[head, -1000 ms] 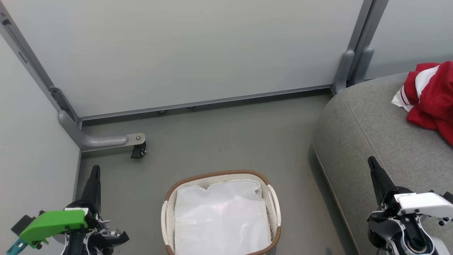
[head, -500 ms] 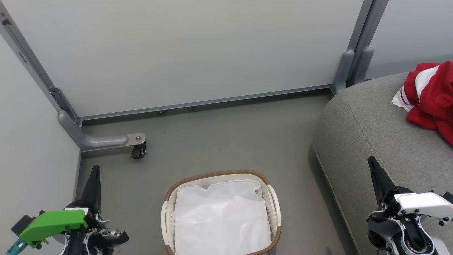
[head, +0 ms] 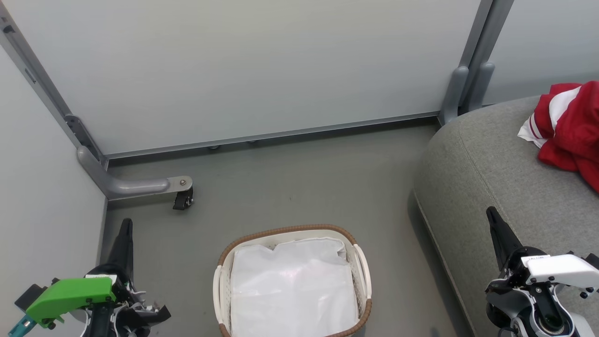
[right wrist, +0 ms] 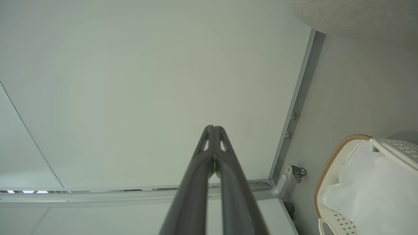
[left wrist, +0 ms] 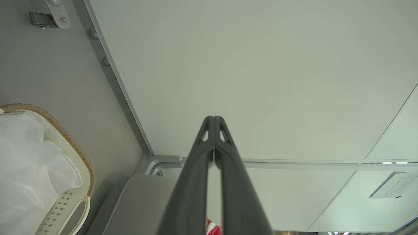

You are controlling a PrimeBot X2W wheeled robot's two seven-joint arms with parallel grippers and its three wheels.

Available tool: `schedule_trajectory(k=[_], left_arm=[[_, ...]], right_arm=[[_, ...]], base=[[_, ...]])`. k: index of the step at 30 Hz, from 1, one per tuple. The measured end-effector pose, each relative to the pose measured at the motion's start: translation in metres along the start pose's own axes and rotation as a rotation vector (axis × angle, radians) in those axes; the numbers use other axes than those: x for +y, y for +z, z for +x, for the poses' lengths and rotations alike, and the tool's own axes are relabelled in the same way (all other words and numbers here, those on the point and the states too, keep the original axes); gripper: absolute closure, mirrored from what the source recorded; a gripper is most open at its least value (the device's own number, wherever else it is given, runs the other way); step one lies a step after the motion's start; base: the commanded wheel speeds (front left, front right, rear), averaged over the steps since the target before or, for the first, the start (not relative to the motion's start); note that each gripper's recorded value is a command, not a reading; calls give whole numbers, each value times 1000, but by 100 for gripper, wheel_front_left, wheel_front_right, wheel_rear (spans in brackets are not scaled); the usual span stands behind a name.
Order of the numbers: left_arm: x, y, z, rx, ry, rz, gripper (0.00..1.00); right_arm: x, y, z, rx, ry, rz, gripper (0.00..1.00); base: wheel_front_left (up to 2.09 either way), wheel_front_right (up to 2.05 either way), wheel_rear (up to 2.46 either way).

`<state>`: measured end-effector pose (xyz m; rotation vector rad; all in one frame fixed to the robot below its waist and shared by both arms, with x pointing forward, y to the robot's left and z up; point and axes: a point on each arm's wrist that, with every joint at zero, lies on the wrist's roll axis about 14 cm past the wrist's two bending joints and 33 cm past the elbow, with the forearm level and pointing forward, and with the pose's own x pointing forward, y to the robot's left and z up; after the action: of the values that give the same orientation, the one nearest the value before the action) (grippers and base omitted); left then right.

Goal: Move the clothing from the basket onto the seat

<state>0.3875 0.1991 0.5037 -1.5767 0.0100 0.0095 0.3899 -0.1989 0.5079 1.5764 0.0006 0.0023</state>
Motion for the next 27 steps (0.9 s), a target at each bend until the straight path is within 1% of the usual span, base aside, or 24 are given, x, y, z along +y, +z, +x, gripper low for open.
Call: schedule_trajectory(k=[27], left_arm=[[0,0,0,0,0,0,100]], right_arm=[[0,0,0,0,0,0,100]], base=[[0,0,0]])
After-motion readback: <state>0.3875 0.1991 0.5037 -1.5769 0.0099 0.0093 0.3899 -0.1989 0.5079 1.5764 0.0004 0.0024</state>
